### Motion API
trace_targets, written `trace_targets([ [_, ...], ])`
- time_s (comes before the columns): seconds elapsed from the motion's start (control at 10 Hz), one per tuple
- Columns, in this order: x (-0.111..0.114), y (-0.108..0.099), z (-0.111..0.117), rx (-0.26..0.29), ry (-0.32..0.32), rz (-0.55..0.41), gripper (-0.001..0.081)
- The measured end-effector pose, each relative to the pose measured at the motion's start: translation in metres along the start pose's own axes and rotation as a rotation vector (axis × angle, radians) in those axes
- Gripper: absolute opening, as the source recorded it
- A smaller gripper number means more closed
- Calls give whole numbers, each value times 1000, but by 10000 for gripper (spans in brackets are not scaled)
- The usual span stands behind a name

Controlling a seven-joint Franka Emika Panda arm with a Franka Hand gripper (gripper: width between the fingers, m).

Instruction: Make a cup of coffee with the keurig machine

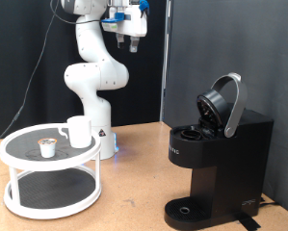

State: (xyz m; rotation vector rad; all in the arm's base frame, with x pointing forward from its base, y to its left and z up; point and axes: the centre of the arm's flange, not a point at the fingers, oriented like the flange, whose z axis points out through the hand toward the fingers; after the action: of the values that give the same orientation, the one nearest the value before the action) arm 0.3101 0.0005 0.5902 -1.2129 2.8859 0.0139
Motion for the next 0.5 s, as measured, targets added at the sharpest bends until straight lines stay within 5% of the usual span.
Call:
trace_targets([
  [0.5, 28, -25, -1, -14, -23, 25, 734],
])
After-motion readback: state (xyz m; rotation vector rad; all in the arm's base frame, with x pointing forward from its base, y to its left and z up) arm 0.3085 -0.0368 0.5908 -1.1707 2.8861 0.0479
